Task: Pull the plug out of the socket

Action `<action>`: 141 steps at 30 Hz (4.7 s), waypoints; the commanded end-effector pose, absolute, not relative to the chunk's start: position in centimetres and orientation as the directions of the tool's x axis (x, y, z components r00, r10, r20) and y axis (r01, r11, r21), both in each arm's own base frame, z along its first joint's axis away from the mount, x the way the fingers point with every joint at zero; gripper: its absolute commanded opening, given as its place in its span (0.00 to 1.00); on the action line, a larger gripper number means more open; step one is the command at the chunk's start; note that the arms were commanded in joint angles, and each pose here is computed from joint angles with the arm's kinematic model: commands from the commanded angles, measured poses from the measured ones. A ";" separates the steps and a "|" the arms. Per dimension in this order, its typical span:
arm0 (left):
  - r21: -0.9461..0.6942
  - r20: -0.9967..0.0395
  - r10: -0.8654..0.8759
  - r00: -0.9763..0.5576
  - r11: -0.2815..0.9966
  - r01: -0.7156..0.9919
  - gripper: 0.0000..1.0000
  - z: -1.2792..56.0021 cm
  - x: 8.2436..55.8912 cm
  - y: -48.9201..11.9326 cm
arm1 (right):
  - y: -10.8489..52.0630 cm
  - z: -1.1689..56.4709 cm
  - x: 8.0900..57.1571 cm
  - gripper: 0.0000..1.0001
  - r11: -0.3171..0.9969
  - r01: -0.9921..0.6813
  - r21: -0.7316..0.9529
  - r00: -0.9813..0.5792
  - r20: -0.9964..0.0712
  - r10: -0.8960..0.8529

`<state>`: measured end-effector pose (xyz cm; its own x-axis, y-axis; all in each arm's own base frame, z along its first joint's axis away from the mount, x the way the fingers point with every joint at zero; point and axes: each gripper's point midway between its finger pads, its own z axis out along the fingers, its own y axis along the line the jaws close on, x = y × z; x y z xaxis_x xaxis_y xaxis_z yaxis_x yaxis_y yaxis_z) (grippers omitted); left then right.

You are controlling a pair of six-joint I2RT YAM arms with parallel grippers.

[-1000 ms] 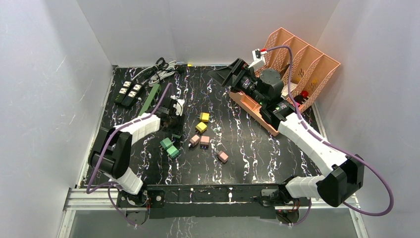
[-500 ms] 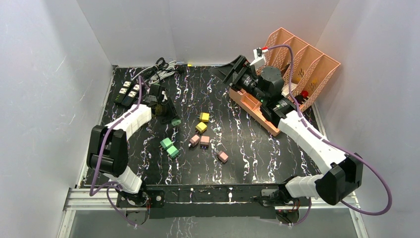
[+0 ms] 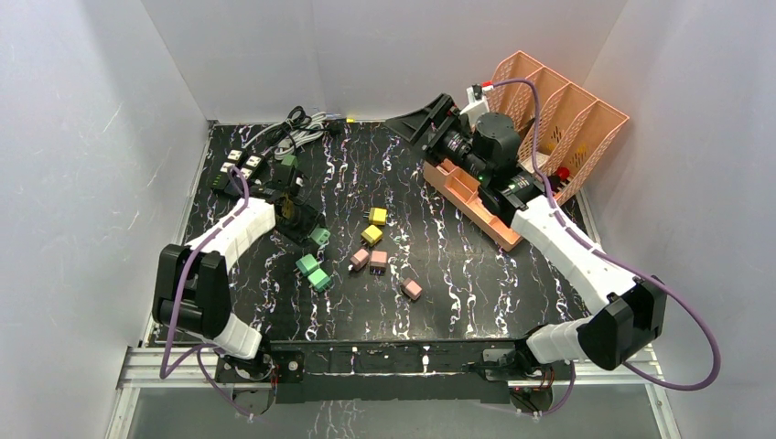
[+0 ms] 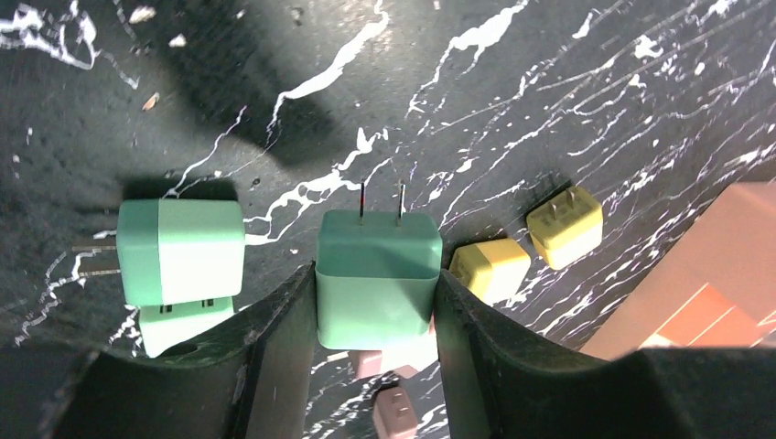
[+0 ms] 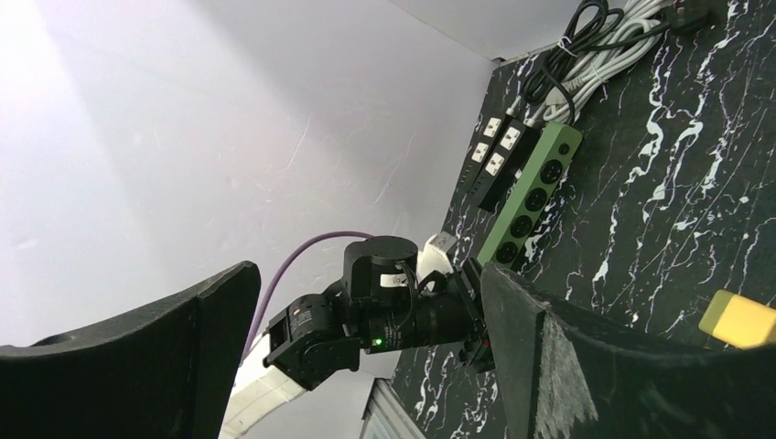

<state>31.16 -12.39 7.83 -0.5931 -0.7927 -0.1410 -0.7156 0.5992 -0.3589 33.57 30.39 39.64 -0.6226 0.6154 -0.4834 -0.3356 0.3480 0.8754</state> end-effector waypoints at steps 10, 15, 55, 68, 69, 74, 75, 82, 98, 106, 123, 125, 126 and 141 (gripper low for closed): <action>-0.196 -0.105 -0.955 -0.277 0.293 -0.936 0.43 6.1 29.5 -10.4 | 25.8 40.2 33.9 0.98 0.496 -0.347 0.796 -0.429 -0.605 0.671; -0.119 -0.163 -0.963 -0.216 0.237 -0.964 0.50 3.9 29.4 -9.1 | 26.7 33.8 34.8 0.98 0.579 -0.255 0.774 -0.526 -0.614 0.589; -0.142 -0.759 0.586 -0.282 0.274 0.951 0.83 10.6 32.9 -14.4 | 25.1 20.7 28.8 0.98 0.740 -0.405 0.538 -0.670 -0.725 0.160; -0.316 -0.469 0.601 -0.647 0.570 0.759 0.69 5.0 30.5 -13.4 | 25.5 19.6 28.7 0.98 0.739 -0.401 0.542 -0.703 -0.699 0.131; -0.280 -0.439 0.619 -0.652 0.595 0.753 0.68 4.2 30.5 -12.6 | 25.5 19.4 28.7 0.98 0.739 -0.400 0.543 -0.707 -0.696 0.128; -0.216 -0.425 0.622 -0.658 0.636 0.741 0.69 3.7 31.6 -11.6 | 25.6 19.1 28.6 0.98 0.734 -0.401 0.548 -0.717 -0.687 0.121; -0.214 -0.418 0.624 -0.660 0.639 0.739 0.69 3.5 31.6 -11.5 | 25.7 19.1 28.6 0.98 0.733 -0.402 0.548 -0.717 -0.687 0.120; -0.201 -0.425 0.628 -0.652 0.637 0.744 0.63 3.7 31.5 -11.3 | 25.6 19.0 28.4 0.98 0.733 -0.404 0.548 -0.719 -0.686 0.116; -0.181 -0.529 0.489 -0.693 0.733 0.655 0.98 9.4 32.4 -11.6 | 26.3 18.6 28.0 0.98 0.706 -0.416 0.573 -0.737 -0.667 0.108; -0.206 -0.516 0.489 -0.703 0.726 0.656 0.95 6.8 28.1 -11.5 | 26.5 18.5 27.6 0.98 0.691 -0.417 0.591 -0.750 -0.653 0.106; -0.160 -0.521 0.519 -0.677 0.720 0.675 0.83 4.7 28.8 -11.1 | 26.3 18.3 27.3 0.98 0.692 -0.415 0.590 -0.753 -0.650 0.102; -0.164 -0.525 0.520 -0.674 0.715 0.680 0.83 4.8 28.7 -11.2 | 26.3 18.2 27.3 0.98 0.694 -0.417 0.587 -0.753 -0.651 0.099; -0.169 -0.528 0.520 -0.671 0.711 0.683 0.83 4.8 28.5 -11.3 | 26.3 18.1 27.3 0.98 0.695 -0.416 0.586 -0.754 -0.650 0.097; -0.221 -0.479 0.546 -0.687 0.683 0.696 0.81 3.1 27.4 -11.6 | 26.3 17.8 27.2 0.98 0.695 -0.417 0.586 -0.760 -0.644 0.088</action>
<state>27.76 -11.35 3.46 -0.6863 0.5326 -0.4953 0.6866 0.6991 -0.1997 26.83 26.05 17.02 -0.7793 0.0877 -0.6204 -0.3856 0.7133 0.5852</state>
